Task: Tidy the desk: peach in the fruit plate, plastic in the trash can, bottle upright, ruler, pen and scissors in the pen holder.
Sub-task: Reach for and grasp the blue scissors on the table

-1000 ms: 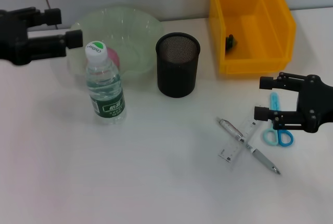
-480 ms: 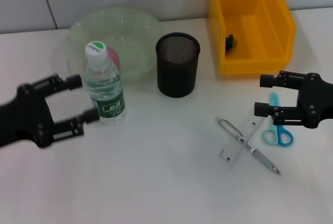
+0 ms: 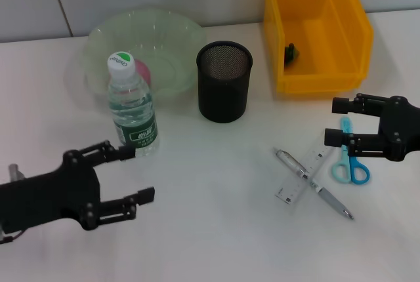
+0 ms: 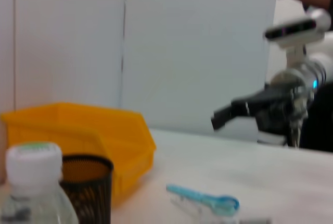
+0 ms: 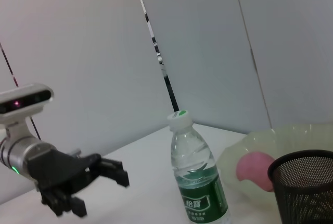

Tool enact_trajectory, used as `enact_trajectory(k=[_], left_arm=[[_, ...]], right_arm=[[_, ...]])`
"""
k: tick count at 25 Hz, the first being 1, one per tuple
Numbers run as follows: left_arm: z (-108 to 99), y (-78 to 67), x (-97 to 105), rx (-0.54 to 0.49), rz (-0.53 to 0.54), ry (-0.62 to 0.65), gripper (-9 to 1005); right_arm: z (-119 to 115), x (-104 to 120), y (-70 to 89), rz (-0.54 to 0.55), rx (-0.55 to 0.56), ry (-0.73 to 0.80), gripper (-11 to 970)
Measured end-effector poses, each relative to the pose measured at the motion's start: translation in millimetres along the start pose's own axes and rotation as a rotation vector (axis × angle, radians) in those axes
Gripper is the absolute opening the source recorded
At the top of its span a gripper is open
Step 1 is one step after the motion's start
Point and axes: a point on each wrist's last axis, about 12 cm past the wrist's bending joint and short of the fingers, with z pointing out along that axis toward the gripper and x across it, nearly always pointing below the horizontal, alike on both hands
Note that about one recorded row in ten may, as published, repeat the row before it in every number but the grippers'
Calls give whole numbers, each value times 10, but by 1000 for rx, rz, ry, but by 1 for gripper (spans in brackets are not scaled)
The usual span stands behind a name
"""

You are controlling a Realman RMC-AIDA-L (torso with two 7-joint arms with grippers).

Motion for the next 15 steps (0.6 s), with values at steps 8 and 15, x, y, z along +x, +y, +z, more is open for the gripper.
enact_trajectory(k=[8,15], left_arm=[[136,17,76,-3,16,73,791],[144,33,53,0,25,71,789]], right_arm=[[-25,-19,12,16,12,5,802],[-11,-93,33,19,5,6,802]])
